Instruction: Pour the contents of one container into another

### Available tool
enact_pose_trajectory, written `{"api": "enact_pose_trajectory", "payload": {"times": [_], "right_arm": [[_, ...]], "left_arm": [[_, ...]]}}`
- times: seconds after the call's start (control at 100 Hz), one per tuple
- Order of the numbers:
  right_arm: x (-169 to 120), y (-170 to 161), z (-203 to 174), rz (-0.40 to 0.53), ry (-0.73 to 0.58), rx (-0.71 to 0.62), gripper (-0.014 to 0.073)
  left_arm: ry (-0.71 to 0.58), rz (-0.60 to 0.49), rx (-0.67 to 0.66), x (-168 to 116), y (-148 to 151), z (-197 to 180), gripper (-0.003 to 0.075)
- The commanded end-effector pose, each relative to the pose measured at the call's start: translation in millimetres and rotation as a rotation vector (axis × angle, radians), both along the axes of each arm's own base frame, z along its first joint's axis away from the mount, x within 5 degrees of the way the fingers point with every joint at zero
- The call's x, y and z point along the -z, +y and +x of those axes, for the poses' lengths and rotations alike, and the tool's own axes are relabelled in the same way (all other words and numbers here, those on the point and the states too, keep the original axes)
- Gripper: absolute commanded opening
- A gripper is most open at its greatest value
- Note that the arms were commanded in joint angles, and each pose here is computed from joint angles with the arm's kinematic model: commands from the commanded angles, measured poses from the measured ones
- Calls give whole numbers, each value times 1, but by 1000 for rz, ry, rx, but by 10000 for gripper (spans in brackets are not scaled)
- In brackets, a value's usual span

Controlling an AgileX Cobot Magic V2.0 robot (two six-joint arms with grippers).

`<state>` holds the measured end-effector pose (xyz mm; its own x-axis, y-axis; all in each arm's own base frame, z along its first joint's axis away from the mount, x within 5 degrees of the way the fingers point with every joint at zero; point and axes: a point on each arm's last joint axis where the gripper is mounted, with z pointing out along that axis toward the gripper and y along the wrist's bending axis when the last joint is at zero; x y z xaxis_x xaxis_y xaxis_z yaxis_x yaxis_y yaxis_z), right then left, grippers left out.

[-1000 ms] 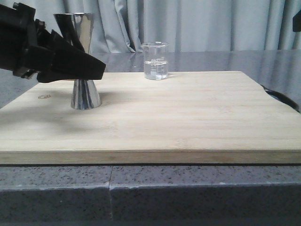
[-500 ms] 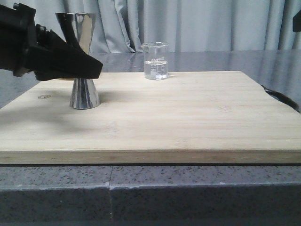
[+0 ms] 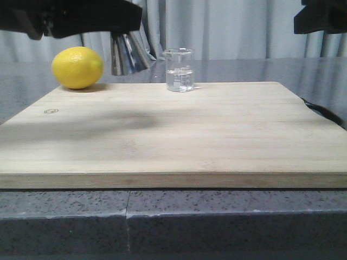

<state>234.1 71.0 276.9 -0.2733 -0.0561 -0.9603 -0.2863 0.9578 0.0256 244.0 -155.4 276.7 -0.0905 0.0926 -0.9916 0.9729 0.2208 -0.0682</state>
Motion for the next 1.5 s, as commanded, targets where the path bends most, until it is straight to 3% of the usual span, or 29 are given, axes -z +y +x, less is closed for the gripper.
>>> {"api": "enact_pose_trajectory", "payload": {"times": [0.0, 0.25, 0.54, 1.49], "right_arm": [[-16, 4, 9, 15, -137, -18, 334], [0, 21, 26, -17, -199, -95, 340], [11, 53, 31, -6, -337, -250, 474], [41, 78, 62, 103, -287, -359, 473]], "left_arm": [[-15, -141, 38, -30, -3, -3, -19], [-13, -141, 40, -31, -3, -3, -19], [-19, -115, 56, -29, -4, -5, -19], [-19, -114, 55, -29, -4, -4, -19]]}}
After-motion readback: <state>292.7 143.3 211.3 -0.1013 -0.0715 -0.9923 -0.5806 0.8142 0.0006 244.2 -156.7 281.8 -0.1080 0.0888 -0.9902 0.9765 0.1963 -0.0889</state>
